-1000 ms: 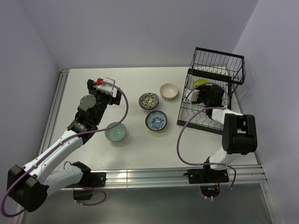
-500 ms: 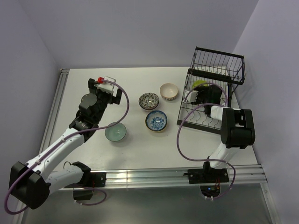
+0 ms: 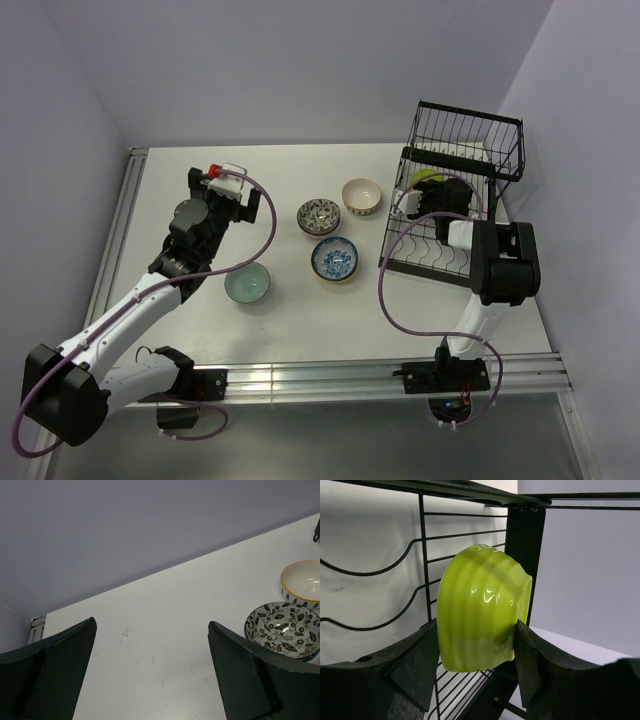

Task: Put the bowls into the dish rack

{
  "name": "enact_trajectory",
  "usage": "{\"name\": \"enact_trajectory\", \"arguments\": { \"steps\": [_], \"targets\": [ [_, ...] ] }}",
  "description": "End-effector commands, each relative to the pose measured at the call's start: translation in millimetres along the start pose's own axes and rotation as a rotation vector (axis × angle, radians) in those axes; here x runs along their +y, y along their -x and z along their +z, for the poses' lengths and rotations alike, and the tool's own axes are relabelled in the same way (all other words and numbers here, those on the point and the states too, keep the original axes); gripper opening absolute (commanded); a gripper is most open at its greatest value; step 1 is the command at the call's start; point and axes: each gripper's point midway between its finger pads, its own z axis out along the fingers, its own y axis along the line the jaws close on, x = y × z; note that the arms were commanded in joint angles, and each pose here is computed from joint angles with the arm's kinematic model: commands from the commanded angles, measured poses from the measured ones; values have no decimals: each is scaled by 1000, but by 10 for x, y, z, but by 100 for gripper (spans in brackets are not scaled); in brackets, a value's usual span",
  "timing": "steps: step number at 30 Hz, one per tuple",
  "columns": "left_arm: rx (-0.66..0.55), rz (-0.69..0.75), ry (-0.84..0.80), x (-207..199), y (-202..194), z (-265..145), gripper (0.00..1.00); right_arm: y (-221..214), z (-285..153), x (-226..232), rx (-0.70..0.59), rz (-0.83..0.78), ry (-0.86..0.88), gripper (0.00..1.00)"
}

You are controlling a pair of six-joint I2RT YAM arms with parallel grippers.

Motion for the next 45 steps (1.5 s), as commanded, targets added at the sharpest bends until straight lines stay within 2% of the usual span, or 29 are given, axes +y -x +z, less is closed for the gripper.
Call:
{"name": "enact_trajectory", "arguments": {
  "steps": [1, 11, 14, 17, 18, 20, 21, 24, 26, 27, 38, 45],
  "targets": [
    [-48, -34, 18, 52, 131, 30, 99, 29, 49, -479, -17, -72, -135, 0],
    [-38, -33, 15, 52, 110, 40, 99, 61, 169, -441, -9, -71, -140, 4],
    [-36, -31, 17, 61, 108, 26, 100, 47, 209, -407, 6, -69, -130, 12],
    [-35, -28, 20, 74, 103, 23, 99, 55, 211, -413, 11, -62, -126, 27],
    [-35, -29, 22, 76, 102, 23, 99, 61, 208, -394, 9, -58, -114, 38],
    [-35, -31, 20, 72, 101, 27, 99, 85, 177, -427, 3, -55, -115, 49],
    [-35, -34, 19, 68, 102, 27, 99, 103, 173, -420, -6, -54, -108, 61],
    [-37, -32, 13, 56, 111, 30, 99, 136, 145, -400, -18, -61, -93, 82],
    [-38, -34, 13, 60, 116, 28, 99, 158, 126, -385, -26, -63, -79, 84],
    [-37, -32, 11, 57, 113, 28, 99, 155, 117, -353, -27, -62, -64, 92],
    [-27, -39, -4, 34, 107, -2, 99, 326, -73, -270, -81, -66, 47, 96],
    [-29, -39, -11, 35, 133, -23, 99, 359, -190, -60, -86, -57, 158, 96]
  ]
}}
